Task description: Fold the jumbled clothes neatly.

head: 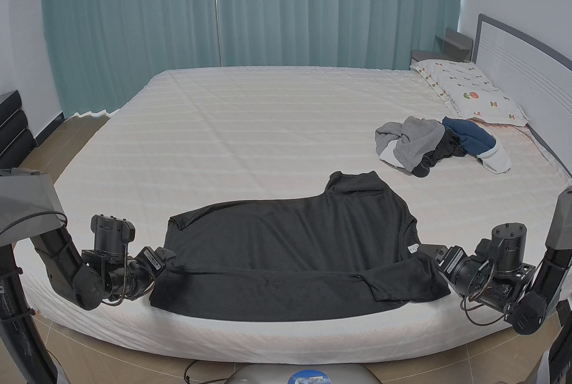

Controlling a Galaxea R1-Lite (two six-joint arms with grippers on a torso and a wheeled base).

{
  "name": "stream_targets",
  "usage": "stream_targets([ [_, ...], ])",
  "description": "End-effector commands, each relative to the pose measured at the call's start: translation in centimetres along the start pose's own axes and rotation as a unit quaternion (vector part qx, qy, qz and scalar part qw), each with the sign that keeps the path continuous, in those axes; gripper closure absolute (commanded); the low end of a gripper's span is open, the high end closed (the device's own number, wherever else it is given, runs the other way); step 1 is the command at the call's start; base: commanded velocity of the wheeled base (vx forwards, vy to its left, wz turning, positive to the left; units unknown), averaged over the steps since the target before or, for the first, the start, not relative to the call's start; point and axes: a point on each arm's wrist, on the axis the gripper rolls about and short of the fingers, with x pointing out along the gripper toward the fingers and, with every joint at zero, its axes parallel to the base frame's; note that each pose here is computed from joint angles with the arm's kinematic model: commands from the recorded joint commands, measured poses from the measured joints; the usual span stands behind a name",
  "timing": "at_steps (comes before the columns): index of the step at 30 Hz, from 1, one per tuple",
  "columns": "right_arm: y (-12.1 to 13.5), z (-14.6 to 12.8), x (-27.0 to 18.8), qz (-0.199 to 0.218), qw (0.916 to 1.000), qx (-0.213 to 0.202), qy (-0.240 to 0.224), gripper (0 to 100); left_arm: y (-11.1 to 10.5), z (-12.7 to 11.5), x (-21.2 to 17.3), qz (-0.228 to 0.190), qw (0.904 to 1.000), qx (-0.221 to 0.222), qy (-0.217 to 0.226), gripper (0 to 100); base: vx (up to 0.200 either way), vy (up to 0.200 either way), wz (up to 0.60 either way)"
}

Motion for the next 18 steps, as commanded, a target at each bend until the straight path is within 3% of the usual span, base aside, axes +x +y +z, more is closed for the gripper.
stream_targets([
  [1,0.1,-0.1,2.6,0.006,0.9998,0.019,0.006,0,0.0,0.0,0.0,0.0,1.0,0.0,0.001,0,0.0,0.0,0.0],
  [7,-1.0,-1.0,5.4,-0.006,0.9988,0.035,0.035,0,-0.1,0.0,0.0,-0.001,1.0,0.001,0.0,0,0.0,0.0,0.0],
  [9,-2.2,-1.5,6.7,-0.029,0.9981,0.037,0.04,0,-0.2,-0.3,0.0,-0.002,1.0,0.005,0.004,0,0.0,0.0,0.0],
  [18,-5.1,2.0,8.3,-0.054,0.9957,0.074,-0.017,0,-0.1,-0.5,0.1,0.001,0.9999,0.007,0.007,0,0.0,0.0,0.0],
])
